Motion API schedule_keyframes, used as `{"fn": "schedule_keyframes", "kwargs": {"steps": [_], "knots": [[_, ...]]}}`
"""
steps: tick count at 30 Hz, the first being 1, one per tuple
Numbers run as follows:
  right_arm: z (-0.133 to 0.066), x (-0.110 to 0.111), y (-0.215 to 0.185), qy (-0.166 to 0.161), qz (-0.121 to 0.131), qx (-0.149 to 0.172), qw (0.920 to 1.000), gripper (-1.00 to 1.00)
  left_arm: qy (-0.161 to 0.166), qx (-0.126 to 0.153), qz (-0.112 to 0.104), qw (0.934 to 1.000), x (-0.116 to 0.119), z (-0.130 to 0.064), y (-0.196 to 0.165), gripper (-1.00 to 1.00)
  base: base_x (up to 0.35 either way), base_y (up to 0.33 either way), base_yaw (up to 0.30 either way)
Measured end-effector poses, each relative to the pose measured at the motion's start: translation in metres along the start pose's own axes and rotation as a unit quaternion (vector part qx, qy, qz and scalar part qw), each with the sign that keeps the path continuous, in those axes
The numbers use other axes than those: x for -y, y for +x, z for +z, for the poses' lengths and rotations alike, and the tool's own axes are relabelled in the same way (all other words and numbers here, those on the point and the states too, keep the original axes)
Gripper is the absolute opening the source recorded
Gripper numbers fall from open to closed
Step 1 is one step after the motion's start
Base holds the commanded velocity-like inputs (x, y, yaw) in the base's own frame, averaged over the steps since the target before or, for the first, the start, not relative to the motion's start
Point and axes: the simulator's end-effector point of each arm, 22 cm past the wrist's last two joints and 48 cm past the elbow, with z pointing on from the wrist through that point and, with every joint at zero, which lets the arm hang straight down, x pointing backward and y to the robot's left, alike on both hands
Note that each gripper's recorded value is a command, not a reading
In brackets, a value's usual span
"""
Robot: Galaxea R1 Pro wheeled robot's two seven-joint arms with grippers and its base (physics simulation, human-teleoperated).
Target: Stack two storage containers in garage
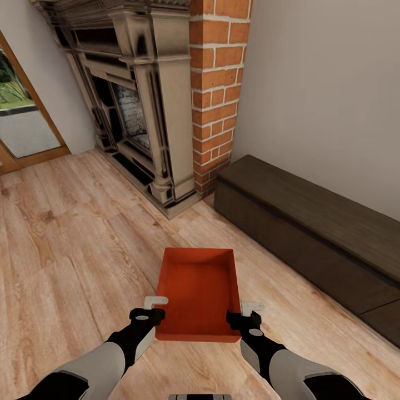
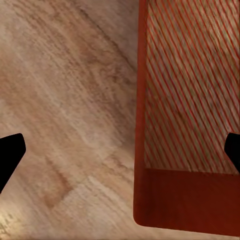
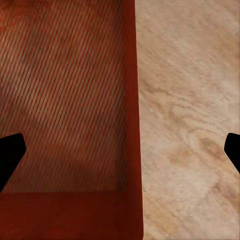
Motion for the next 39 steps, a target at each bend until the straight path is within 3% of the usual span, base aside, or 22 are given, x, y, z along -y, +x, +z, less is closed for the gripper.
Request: {"fn": "schedule_keyframes", "kwargs": {"steps": [39], "knots": [[0.0002, 0.0007, 0.0, 0.0, -0.001, 0.0, 1.0, 1.0, 0.001, -0.001, -0.003, 1.0, 0.0004, 0.0, 0.0001, 1.0, 0.054, 0.0, 0.0]]}}
